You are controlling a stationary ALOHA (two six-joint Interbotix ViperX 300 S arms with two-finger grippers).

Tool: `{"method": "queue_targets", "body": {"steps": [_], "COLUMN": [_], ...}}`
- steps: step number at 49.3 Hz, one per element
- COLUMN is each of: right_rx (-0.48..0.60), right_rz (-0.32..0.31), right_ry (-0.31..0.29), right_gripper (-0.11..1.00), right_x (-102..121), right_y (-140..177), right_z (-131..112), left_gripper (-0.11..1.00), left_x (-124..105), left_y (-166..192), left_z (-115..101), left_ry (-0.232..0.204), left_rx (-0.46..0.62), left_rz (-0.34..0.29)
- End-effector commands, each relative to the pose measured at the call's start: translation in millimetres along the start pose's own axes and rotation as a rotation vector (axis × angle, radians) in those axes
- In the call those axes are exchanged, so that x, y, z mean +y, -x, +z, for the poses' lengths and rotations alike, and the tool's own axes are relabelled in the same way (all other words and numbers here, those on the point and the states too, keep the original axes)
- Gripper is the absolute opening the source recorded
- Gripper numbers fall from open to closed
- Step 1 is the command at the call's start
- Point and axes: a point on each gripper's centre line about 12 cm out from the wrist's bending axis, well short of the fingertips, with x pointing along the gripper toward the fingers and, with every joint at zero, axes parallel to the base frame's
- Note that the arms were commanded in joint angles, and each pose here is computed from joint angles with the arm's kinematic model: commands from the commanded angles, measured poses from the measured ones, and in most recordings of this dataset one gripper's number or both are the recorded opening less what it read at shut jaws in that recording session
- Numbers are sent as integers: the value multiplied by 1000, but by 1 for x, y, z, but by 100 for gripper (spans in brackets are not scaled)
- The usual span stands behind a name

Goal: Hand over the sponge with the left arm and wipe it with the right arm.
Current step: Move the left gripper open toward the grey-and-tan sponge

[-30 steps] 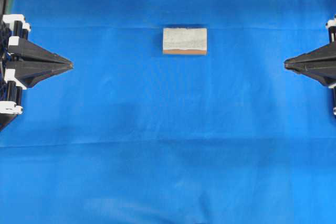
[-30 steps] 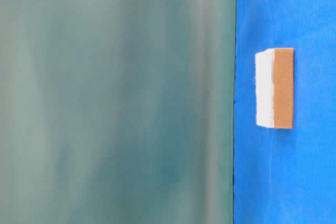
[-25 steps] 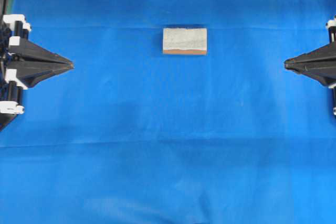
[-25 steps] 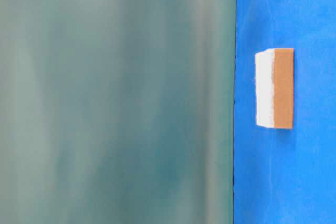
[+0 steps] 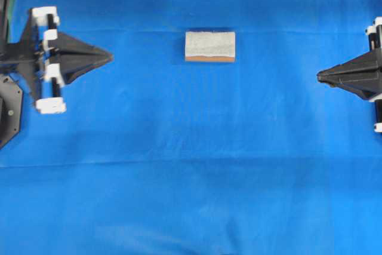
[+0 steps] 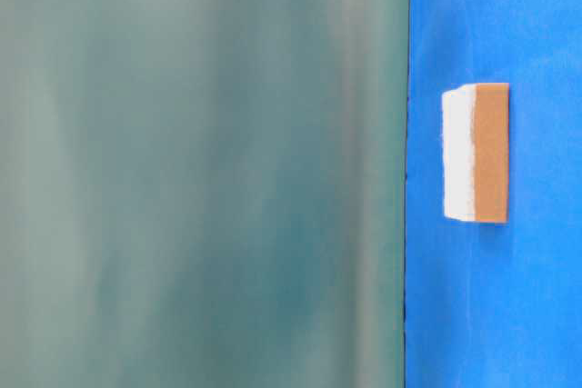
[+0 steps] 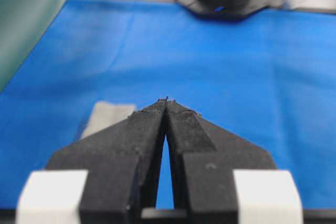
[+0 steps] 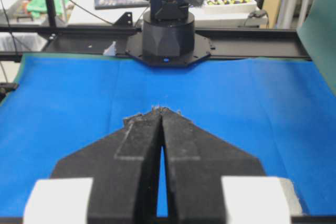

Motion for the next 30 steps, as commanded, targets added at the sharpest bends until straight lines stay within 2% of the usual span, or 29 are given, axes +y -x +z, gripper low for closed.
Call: {"method": "queue_targets", "body": {"steps": [1,3,5,10,16,19,22,30], "right_rx": [-21,-20,-15,-3,3,9,15,26], "right_rz": [1,0,0,0,1,0,1,0], "right_ry": [-5,-5,-5,-5,-6,-6,-6,-6], "right_gripper": [-1,-1,-1,-1,-1,-1,-1,-1], "right_x": [0,0,0,0,0,0,0,0], "right_y": [-2,-2,-3,-4,-5,-5,-6,-7], "right_z": [9,9,8,5,4,2,0,-2], "left_gripper": [2,4,11,39,75,88,94,94], "left_x": [11,14,17,22,30,35,40,51], "left_y": [-20,-28,-37,-62,-91,-106,-119,-148], "left_z": [1,-3,-6,-18,-37,-45,-51,-71], "left_ry": [0,-1,-4,-37,-113,-135,-145,-157], "left_rx": [15,41,63,123,201,227,252,319], "left_rz": [42,51,59,71,77,83,89,99]}}
